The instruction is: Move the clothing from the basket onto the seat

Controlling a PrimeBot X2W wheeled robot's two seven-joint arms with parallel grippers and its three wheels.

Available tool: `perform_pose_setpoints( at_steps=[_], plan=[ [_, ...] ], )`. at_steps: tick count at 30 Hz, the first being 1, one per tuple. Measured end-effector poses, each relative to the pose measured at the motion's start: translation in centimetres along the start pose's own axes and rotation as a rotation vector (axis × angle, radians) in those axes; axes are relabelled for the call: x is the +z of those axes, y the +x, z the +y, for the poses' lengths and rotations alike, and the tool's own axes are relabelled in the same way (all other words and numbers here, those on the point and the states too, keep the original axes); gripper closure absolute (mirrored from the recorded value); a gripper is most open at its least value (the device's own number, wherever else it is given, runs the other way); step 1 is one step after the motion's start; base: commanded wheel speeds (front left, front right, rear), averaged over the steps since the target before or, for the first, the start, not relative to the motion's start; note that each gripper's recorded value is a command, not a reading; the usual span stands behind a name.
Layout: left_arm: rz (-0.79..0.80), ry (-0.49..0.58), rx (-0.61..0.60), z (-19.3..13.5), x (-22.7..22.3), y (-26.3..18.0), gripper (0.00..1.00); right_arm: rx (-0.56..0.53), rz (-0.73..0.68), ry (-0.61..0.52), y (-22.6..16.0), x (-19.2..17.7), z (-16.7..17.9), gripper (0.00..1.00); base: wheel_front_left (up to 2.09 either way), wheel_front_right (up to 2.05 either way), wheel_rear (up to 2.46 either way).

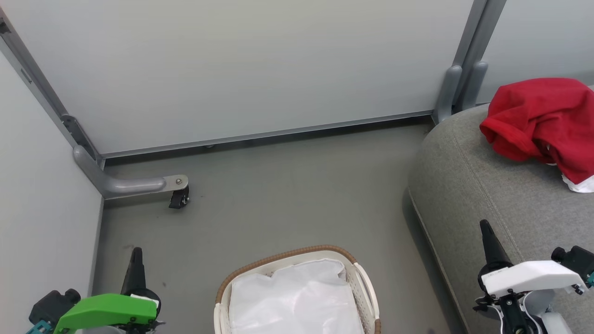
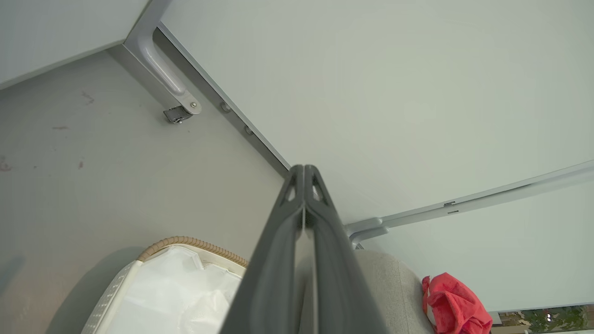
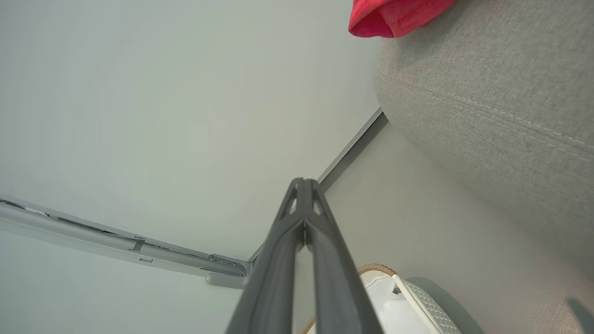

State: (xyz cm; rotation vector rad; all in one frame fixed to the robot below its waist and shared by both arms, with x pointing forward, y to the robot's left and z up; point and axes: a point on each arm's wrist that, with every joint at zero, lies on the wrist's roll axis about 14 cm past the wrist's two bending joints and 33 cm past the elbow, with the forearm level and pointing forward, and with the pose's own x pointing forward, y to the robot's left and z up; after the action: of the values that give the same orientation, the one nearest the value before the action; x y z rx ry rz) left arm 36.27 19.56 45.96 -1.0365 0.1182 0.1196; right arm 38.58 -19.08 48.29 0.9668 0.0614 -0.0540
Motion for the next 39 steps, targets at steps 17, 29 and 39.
perform_pose_setpoints(
  at_steps=[17, 29, 39],
  plan=[
    [-0.003, -0.165, -0.031, -1.0, 0.8, 0.6, 1.00, 0.006, 0.001, 0.183, 0.0, 0.4, 0.2, 1.00, 0.00, 0.00, 0.00],
    [-0.003, -0.263, -0.056, -1.7, 1.2, 0.9, 1.00, 0.016, 0.000, 0.297, 0.0, 0.7, 0.4, 1.00, 0.00, 0.00, 0.00],
    [-0.001, -0.339, -0.075, -2.1, 1.5, 1.1, 1.00, 0.028, -0.001, 0.383, 0.0, 1.0, 0.6, 1.00, 0.00, 0.00, 0.00]
  ],
)
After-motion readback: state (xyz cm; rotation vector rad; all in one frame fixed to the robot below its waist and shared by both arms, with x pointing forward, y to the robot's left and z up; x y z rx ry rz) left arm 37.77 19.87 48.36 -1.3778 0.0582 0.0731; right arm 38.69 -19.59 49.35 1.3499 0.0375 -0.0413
